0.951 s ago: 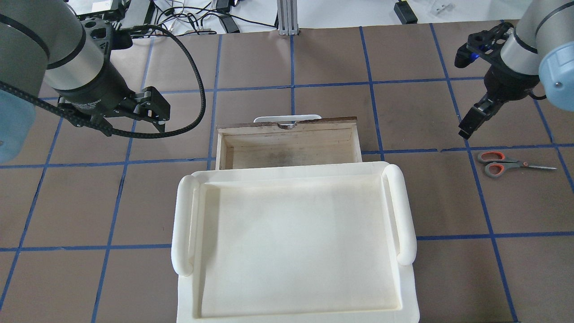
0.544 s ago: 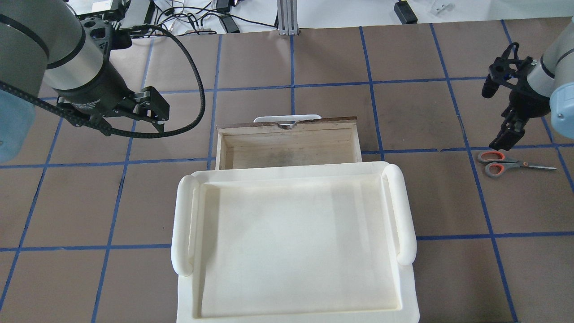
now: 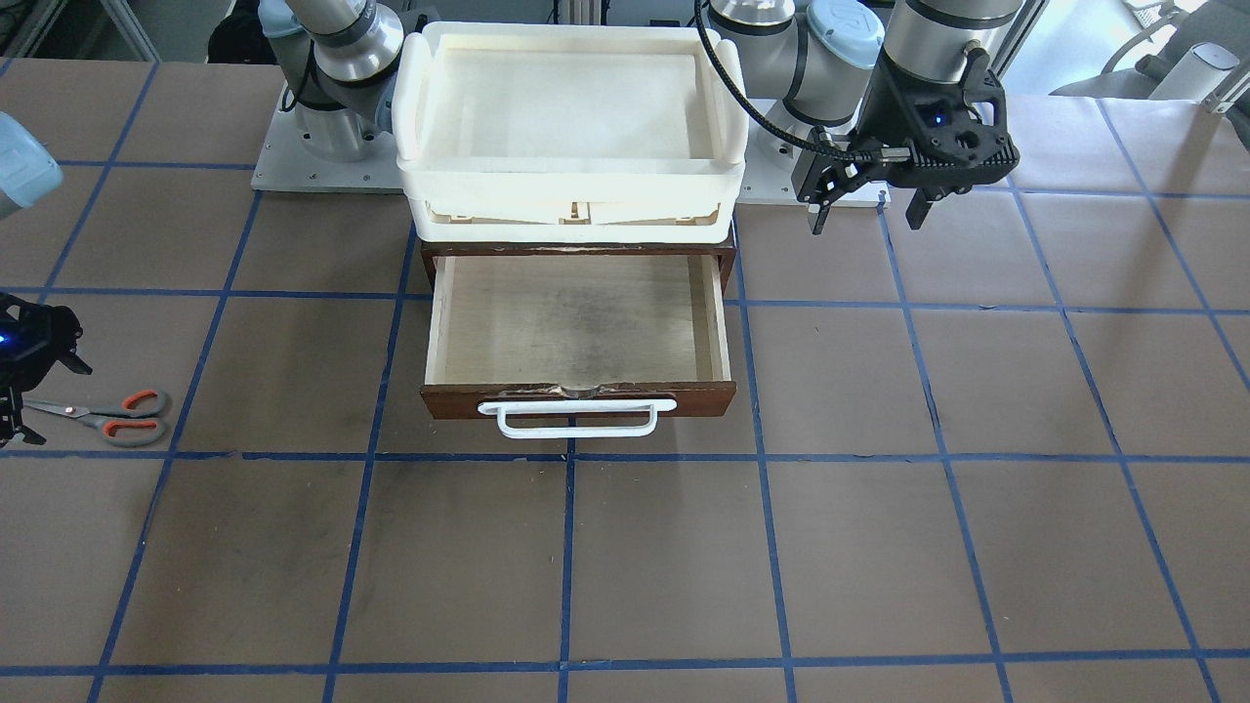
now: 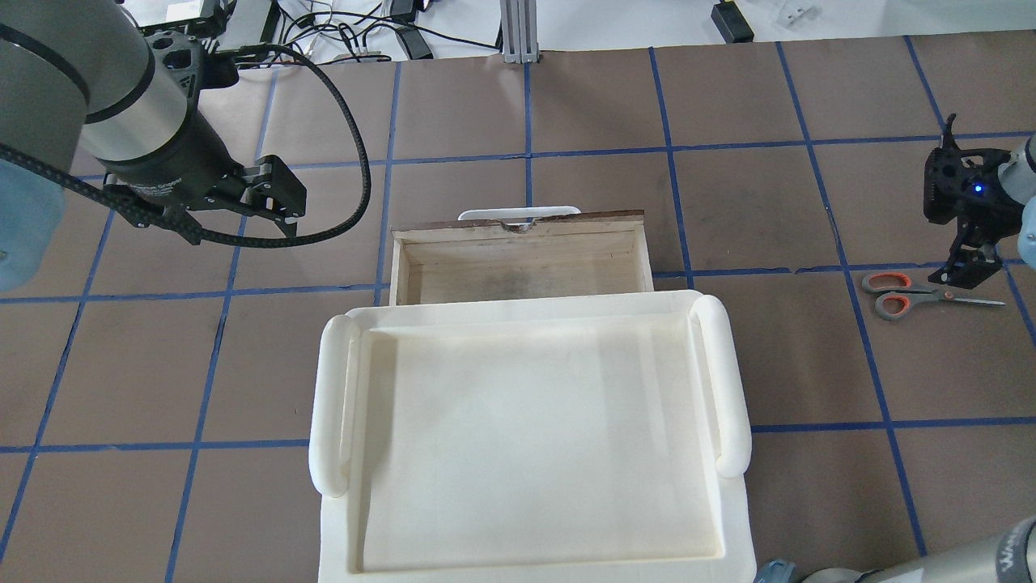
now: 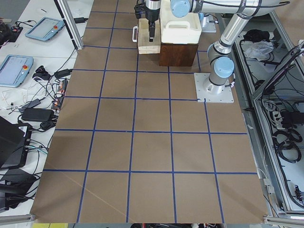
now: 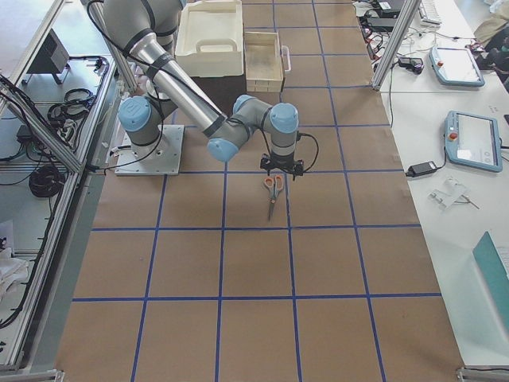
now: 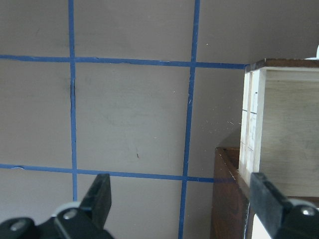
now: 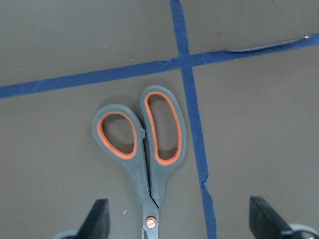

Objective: Put scissors in drawer and close it
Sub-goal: 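Move the right gripper down toward the orange-and-grey scissors, then close the right gripper on the scissors handles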

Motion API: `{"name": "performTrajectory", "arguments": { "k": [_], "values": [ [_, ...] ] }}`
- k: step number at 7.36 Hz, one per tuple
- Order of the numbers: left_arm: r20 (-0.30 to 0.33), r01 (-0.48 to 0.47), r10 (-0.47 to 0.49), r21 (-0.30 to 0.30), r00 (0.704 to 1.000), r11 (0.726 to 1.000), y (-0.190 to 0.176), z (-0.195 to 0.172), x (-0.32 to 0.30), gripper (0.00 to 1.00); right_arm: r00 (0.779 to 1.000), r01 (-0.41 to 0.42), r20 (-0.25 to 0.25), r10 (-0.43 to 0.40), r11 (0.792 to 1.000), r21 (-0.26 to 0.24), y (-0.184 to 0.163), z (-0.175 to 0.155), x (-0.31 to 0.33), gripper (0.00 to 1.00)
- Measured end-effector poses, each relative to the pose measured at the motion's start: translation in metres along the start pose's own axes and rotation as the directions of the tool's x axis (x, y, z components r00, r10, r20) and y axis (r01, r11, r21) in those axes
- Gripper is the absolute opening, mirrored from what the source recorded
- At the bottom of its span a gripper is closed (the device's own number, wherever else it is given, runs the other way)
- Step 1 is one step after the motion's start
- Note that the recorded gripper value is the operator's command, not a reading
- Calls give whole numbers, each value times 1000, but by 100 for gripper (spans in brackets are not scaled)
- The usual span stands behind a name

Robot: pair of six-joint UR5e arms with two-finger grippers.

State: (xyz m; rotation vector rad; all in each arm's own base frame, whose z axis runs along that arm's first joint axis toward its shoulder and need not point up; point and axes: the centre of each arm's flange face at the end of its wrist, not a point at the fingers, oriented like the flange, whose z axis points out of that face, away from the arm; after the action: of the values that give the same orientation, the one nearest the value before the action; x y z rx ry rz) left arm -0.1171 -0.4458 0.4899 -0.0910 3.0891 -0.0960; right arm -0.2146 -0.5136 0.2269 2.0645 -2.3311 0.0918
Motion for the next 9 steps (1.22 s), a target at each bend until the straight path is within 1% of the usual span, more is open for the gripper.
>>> {"name": "performTrajectory", "arguments": {
  "k": [1, 2, 3, 4, 5, 6, 7, 9],
  "values": [
    [0, 0, 0, 0, 1000, 1000, 0, 0, 0, 100, 998, 67, 17, -67, 998, 12, 4, 12, -2, 99],
    [0, 0, 0, 0, 1000, 1000, 0, 0, 0, 100, 993, 113, 33, -114, 993, 20, 5, 22, -5, 99],
    [0, 1, -1, 1, 1000, 1000, 0, 0, -1, 100, 989, 142, 44, -143, 990, 24, 5, 30, -8, 99],
    [1, 1, -1, 1, 1000, 1000, 0, -1, -1, 100, 987, 154, 50, -155, 988, 20, 6, 38, -10, 97],
    [1, 2, -2, 2, 1000, 1000, 0, -1, -1, 100, 986, 159, 56, -159, 987, 4, 8, 45, -10, 93],
    [1, 1, -1, 2, 1000, 1000, 0, -1, -1, 100, 985, 160, 61, -159, 987, -18, 12, 52, -10, 84],
    [4, 1, -1, 3, 1000, 1000, 0, -1, -1, 100, 985, 162, 62, -160, 986, -31, 14, 58, -9, 72],
    [6, 1, -1, 7, 1000, 1000, -1, -3, -1, 100, 984, 165, 70, -162, 986, -33, 14, 62, -9, 48]
  ]
}}
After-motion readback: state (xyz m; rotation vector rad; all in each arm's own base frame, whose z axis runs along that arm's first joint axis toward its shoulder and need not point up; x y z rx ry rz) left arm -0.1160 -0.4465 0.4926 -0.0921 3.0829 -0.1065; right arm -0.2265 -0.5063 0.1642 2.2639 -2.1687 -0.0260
